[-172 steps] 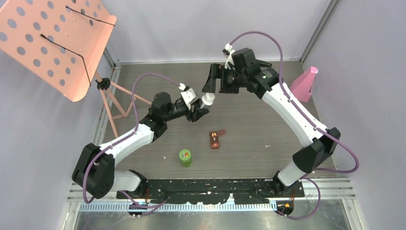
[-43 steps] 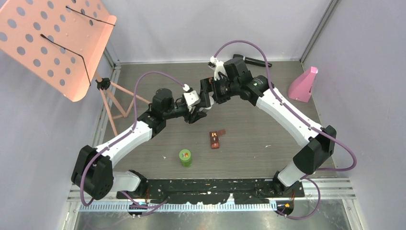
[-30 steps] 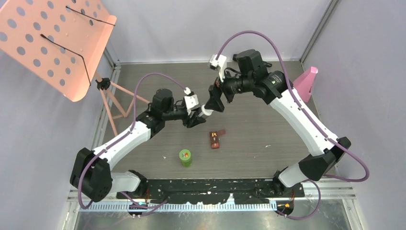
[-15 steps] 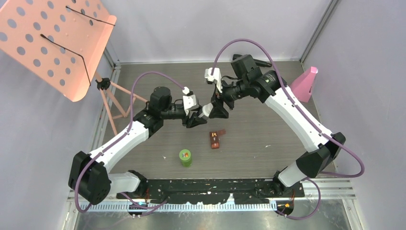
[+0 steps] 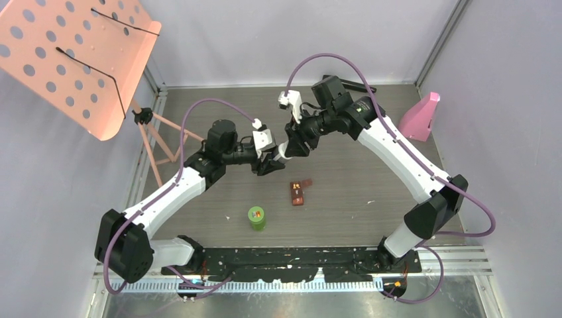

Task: Sort the pills into containers
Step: Screw the lid of the pill bottle onto the pill bottle.

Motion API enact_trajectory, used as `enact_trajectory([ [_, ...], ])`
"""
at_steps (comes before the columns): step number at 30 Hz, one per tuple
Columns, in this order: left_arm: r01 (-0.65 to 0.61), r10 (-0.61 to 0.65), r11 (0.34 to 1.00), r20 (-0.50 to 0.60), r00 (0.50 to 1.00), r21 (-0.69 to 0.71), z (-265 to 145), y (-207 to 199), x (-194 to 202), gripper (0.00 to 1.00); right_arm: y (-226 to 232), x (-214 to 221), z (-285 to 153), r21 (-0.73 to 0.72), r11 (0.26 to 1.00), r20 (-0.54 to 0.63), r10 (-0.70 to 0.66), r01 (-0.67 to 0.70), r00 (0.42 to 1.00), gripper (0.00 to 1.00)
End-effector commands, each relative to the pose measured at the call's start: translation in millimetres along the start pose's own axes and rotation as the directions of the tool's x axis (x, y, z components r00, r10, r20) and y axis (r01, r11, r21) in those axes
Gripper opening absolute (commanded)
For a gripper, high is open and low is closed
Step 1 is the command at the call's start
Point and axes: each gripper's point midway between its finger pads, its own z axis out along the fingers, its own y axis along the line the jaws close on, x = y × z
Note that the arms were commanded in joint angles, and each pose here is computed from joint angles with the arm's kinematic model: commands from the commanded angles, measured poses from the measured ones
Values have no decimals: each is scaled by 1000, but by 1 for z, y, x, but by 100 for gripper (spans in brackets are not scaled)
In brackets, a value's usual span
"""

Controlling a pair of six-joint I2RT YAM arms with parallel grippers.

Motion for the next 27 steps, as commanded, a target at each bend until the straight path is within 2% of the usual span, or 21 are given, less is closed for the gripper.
enact_trajectory([
  [1,-140,151,984,88,985,-114,-3,24,-40,0,-24,1,22,176,943,7,284,-281,959,16],
  [3,-148,163,976,85,983,-160,-4,32,-39,0,-28,9,28,246,870,20,437,-428,899,16],
  [5,-146,163,972,83,983,-181,-3,36,-38,0,-27,9,31,280,802,77,529,-527,845,20],
  [6,-143,160,973,83,984,-183,-3,37,-36,0,-31,10,37,286,786,114,539,-548,834,28],
  [7,-138,156,972,84,984,-188,-2,37,-35,0,-28,3,33,273,754,169,574,-598,801,32],
  [8,-133,151,973,83,985,-188,-2,37,-33,0,-29,-3,36,253,743,212,582,-620,785,41],
  [9,-128,146,974,82,986,-189,-2,37,-30,0,-28,-11,30,240,745,243,575,-622,782,47],
  [10,-122,138,974,77,987,-190,-1,37,-27,0,-30,-20,26,231,752,270,560,-617,783,61],
  [12,-107,120,977,63,991,-186,-1,35,-19,0,-28,-39,14,196,786,309,518,-586,798,77],
  [14,-99,110,979,54,992,-178,-1,32,-13,0,-28,-54,-4,159,814,356,481,-559,801,90],
  [16,-91,101,983,55,993,-160,0,28,-11,0,-32,-64,-25,136,833,391,452,-536,801,98],
  [20,-80,89,989,70,994,-122,1,22,-14,0,-32,-68,-54,99,895,402,363,-434,841,100],
  [22,-70,78,993,84,993,-94,2,17,-19,0,-22,-68,-63,77,939,391,282,-336,876,100],
  [24,-62,67,996,95,993,-57,4,12,-23,0,-10,-65,-67,54,976,367,176,-210,913,98],
  [25,-58,62,998,99,993,-39,4,9,-25,0,-1,-63,-68,31,993,357,93,-112,930,94],
  [26,-56,58,998,102,993,-18,4,6,-27,0,8,-57,-67,-7,997,335,71,-73,939,91],
  [27,-54,54,999,106,993,2,4,3,-30,0,9,-53,-67,6,1000,325,-26,25,945,88],
])
